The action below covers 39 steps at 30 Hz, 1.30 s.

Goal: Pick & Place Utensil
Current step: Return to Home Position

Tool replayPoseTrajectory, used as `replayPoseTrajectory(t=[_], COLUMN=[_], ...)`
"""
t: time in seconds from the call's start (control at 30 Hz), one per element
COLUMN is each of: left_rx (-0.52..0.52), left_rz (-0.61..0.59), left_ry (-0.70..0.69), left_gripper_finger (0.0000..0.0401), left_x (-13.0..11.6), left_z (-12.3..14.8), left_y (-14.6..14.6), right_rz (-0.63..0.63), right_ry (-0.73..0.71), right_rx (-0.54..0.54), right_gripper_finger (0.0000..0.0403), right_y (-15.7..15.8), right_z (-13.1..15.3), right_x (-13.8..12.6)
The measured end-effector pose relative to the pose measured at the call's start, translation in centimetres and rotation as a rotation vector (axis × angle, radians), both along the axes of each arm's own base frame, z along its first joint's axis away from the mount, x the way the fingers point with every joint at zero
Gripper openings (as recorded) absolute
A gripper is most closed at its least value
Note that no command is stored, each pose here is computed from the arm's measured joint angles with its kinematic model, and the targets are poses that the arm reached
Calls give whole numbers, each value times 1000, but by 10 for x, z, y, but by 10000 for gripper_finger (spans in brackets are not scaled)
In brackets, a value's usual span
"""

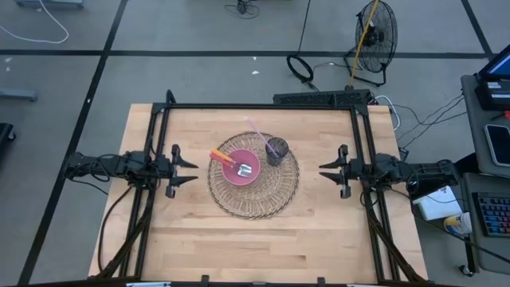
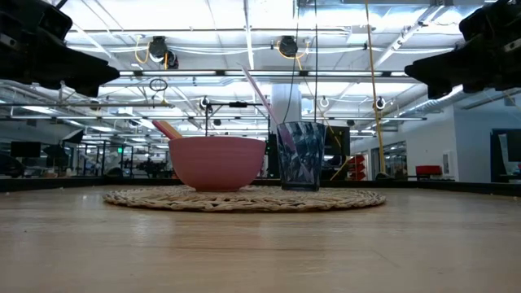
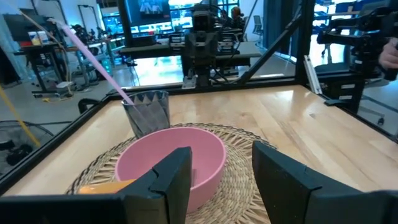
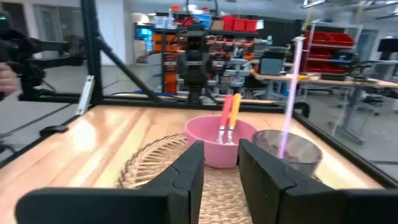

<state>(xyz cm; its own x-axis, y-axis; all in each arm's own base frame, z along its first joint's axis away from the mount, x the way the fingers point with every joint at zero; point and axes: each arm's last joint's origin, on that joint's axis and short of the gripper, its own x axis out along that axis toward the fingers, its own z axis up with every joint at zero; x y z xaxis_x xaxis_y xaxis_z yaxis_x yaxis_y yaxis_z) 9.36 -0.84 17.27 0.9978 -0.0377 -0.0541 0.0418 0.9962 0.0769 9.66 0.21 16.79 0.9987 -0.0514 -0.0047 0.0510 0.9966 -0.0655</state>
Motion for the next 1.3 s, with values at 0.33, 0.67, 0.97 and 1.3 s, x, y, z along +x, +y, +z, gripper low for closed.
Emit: replayPoseTrajectory(t=[0.33, 0.67, 0.97, 1.3], left_rx=[0, -1, -2, -2], left_rz=[27, 30, 30, 30], left_ry=[-1, -1, -4, -5], left_gripper_finger=[170, 170, 170, 170], left_x=[0, 0, 0, 0], left_z=[0, 0, 0, 0], left_y=[1, 1, 1, 1], right_rz=[4, 1, -4, -2], right_ry=[23, -13, -134, -144], right_rx=[-25, -26, -19, -19], right_gripper_finger=[89, 89, 89, 89], right_y=[0, 0, 0, 0], right_z=[-2, 1, 13, 14], right_x=[0, 0, -1, -1])
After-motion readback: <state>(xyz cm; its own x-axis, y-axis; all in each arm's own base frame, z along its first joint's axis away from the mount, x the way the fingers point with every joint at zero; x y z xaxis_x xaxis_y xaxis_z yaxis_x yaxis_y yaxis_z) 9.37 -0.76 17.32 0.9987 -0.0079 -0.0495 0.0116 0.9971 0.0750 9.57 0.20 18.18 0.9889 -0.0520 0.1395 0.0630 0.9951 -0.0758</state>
